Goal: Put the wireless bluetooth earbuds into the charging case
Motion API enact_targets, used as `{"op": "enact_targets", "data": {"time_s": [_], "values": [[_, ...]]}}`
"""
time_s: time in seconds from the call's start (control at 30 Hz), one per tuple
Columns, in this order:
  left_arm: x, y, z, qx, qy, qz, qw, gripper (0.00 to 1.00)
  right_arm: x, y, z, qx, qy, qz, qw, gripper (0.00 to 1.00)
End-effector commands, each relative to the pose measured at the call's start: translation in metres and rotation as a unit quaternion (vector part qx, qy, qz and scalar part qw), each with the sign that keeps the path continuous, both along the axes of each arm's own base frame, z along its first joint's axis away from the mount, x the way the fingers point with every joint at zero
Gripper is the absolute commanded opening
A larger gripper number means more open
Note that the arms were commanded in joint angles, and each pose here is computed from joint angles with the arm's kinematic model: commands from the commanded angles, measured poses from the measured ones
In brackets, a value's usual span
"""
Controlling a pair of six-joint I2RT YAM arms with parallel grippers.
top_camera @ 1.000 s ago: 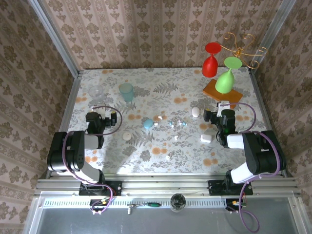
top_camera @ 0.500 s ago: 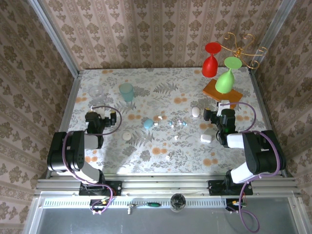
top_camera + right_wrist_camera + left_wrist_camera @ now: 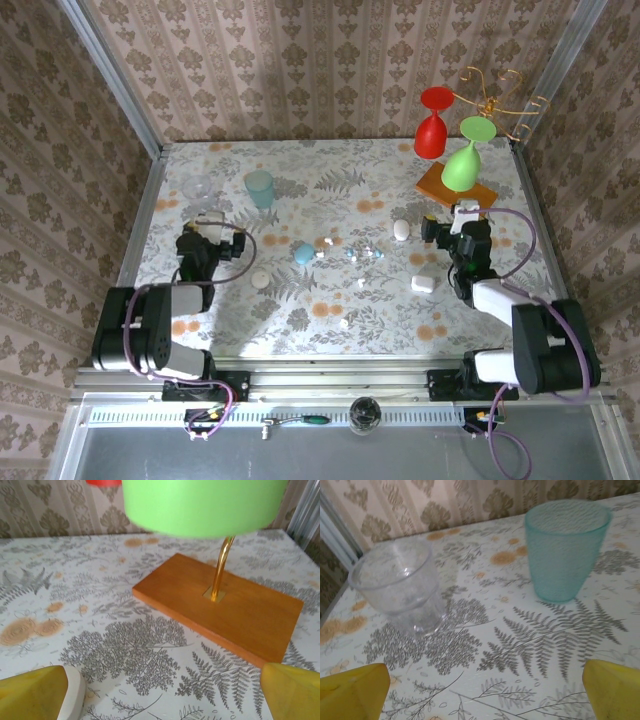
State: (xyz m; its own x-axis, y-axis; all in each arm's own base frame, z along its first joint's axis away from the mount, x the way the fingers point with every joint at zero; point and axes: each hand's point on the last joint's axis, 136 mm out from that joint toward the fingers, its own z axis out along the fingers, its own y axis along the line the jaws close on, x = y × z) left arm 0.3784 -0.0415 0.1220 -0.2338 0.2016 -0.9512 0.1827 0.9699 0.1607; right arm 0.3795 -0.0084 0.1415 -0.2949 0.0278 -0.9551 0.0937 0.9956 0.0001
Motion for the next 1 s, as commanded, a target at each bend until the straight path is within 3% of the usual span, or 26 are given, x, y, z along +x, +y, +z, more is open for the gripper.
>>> {"op": "enact_targets", "data": {"time_s": [0.0,0.27,0.5,0.73,0.97], "values": [[-0.008,-0.016,0.018,0.048,-0.015,-0.028,0.998,1.0,-0.008,0.003,0.007,-0.005,0.016,0.013,1.0,1.0],[-0.019,-0.074,0.04,0.124,0.006,-0.118,0.985,1.0,-0.037,0.027,0.029,0.031,0.023,0.05,0.998,1.0],[-0.025,-0.131,0.034,0.131,0.094,-0.229,0.96,1.0,-0.051,0.072,0.034,0.066,0.051,0.1,0.991,1.0],[-0.033,-0.159,0.016,0.14,0.195,-0.236,0.942,0.99,-0.051,0.13,0.022,0.129,0.106,0.131,0.977,1.0],[-0.054,-0.181,-0.01,0.139,0.284,-0.263,0.912,0.94,-0.055,0.166,-0.003,0.19,0.154,0.149,0.958,1.0]]}}
